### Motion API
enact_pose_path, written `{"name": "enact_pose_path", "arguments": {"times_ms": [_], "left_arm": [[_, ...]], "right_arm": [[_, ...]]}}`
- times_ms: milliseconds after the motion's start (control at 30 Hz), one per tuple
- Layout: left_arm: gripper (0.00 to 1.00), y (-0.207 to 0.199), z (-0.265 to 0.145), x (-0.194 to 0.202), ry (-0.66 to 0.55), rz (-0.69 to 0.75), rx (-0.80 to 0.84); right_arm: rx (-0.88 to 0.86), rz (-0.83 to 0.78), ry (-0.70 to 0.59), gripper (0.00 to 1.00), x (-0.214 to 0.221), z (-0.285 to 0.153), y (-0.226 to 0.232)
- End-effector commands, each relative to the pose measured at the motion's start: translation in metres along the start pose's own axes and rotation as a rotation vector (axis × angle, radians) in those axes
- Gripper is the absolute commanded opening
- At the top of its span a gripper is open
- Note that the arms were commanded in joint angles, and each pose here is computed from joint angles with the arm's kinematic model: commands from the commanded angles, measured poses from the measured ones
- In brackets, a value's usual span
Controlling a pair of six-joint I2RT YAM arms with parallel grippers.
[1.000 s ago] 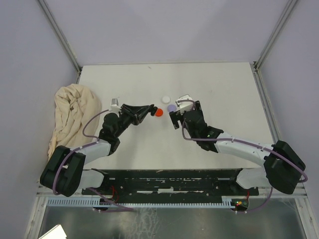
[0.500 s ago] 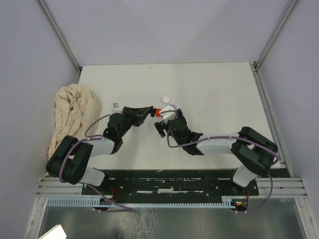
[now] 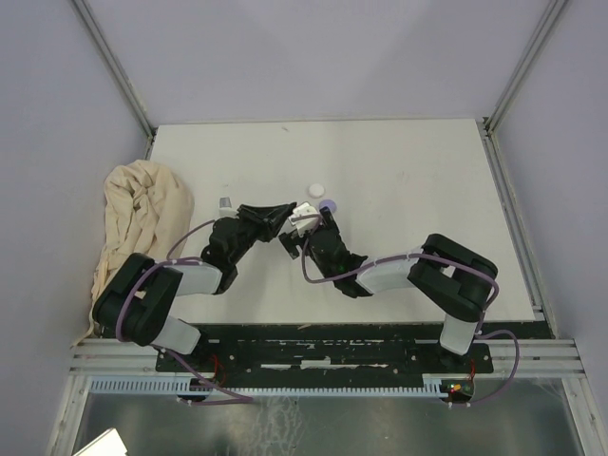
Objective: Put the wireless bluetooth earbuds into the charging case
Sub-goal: Close the charging case.
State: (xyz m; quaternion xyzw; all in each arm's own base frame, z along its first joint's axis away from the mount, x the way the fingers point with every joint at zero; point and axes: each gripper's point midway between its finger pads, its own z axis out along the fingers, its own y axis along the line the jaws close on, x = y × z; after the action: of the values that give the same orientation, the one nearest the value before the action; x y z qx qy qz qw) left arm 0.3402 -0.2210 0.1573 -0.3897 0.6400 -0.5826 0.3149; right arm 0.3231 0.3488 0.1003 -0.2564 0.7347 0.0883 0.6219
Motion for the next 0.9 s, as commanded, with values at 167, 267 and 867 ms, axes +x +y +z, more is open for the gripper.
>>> {"name": "enact_pose_path", "arguments": {"times_ms": [167,267,867], "left_arm": [[0.03,-0.022,-0.005,0.004,-0.001,-0.019,0.074],[0.03,-0.018,-0.009,0.003,-0.009,-0.013,0.057],[0.03,0.008,-0.015,0.003,-0.007,0.045,-0.029]], "right_arm": [[0.160,-0.001,-0.151,0.99,-0.042,0.017,-0.020],[0.184,-0.012,-0.157,0.99,-0.043,0.016,-0.024],[0.290,-0.062,-0.203,0.99,-0.054,-0.012,-0.058]]}}
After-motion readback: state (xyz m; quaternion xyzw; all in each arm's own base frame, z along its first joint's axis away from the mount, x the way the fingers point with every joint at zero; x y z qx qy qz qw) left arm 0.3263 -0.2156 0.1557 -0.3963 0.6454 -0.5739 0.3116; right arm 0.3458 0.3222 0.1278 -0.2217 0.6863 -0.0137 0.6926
